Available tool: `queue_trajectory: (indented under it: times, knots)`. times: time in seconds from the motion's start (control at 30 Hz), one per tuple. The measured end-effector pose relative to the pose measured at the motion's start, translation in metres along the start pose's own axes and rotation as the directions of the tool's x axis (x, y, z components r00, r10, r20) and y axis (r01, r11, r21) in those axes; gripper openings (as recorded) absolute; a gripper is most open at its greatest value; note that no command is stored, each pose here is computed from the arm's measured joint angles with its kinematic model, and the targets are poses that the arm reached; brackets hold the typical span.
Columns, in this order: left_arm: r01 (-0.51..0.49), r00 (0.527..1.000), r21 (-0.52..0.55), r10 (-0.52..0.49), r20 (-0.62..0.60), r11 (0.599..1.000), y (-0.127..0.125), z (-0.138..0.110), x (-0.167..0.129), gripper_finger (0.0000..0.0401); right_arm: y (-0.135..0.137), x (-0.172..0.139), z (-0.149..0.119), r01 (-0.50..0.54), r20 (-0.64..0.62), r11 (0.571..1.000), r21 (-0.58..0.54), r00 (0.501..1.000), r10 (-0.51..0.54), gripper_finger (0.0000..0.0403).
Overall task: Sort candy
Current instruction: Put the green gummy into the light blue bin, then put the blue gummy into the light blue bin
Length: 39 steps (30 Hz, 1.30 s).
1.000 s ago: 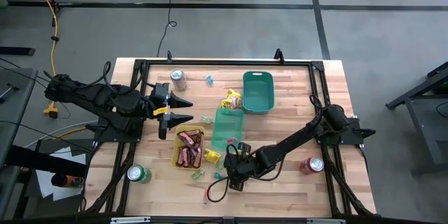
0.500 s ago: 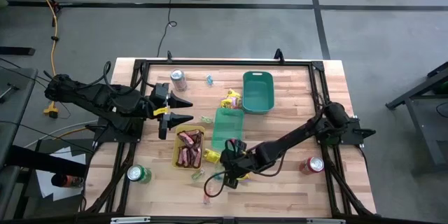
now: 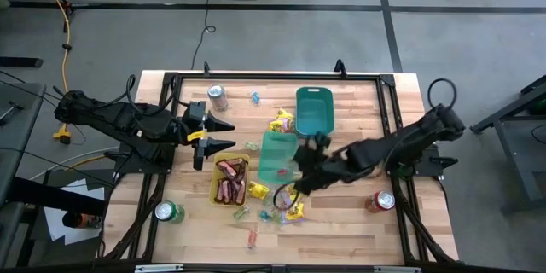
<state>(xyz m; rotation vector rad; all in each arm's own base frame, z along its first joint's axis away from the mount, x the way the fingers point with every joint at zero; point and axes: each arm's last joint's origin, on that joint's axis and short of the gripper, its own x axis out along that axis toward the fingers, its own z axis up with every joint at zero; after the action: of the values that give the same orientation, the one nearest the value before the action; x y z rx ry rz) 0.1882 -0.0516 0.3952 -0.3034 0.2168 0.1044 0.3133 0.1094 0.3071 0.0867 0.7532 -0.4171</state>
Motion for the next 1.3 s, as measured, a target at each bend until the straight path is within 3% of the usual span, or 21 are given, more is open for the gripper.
queue_trajectory:
  times: [0.17, 0.4, 0.5, 0.6, 0.73, 0.93, 1.13, 1.3]
  knots:
    - [-0.027, 1.0, 0.0, 0.027, 0.011, 1.0, 0.001, 0.0, 0.0, 0.0225, -0.024, 0.012, -0.01, 0.012, -0.017, 0.999, 0.046, 1.0, -0.011, 0.0001]
    - [-0.029, 1.0, 0.001, 0.029, 0.011, 1.0, 0.001, 0.0, 0.0, 0.0225, -0.033, 0.064, -0.031, -0.182, 0.089, 0.963, 0.199, 0.982, 0.167, 0.0001]
    - [-0.03, 0.999, 0.0, 0.03, 0.012, 1.0, 0.001, 0.0, 0.0, 0.0225, -0.041, 0.073, -0.033, -0.197, 0.102, 0.947, 0.252, 0.979, 0.177, 0.0003]
    - [-0.03, 0.999, -0.001, 0.03, 0.013, 1.0, 0.001, 0.0, 0.0, 0.0225, -0.05, 0.079, -0.037, -0.167, 0.056, 0.948, 0.271, 0.986, 0.158, 0.0024]
    - [-0.032, 0.999, -0.002, 0.032, 0.018, 0.999, 0.001, 0.001, 0.0, 0.0225, -0.055, 0.081, -0.035, -0.16, 0.052, 0.932, 0.326, 0.987, 0.151, 0.0085]
    - [-0.067, 0.997, -0.004, 0.067, 0.034, 0.998, 0.002, 0.001, 0.0, 0.0225, -0.054, 0.081, -0.035, -0.191, 0.04, 0.909, 0.37, 0.981, 0.189, 0.0181]
    - [-0.063, 0.992, -0.039, 0.067, 0.108, 0.997, -0.002, 0.008, 0.004, 0.0225, -0.06, 0.055, -0.021, -0.283, 0.104, 0.921, 0.267, 0.959, 0.265, 0.022]
    - [-0.247, 0.934, -0.214, 0.291, 0.207, 0.945, 0.0, 0.01, 0.025, 0.0225, -0.078, 0.014, -0.007, -0.295, 0.232, 0.941, 0.168, 0.939, 0.253, 0.0222]
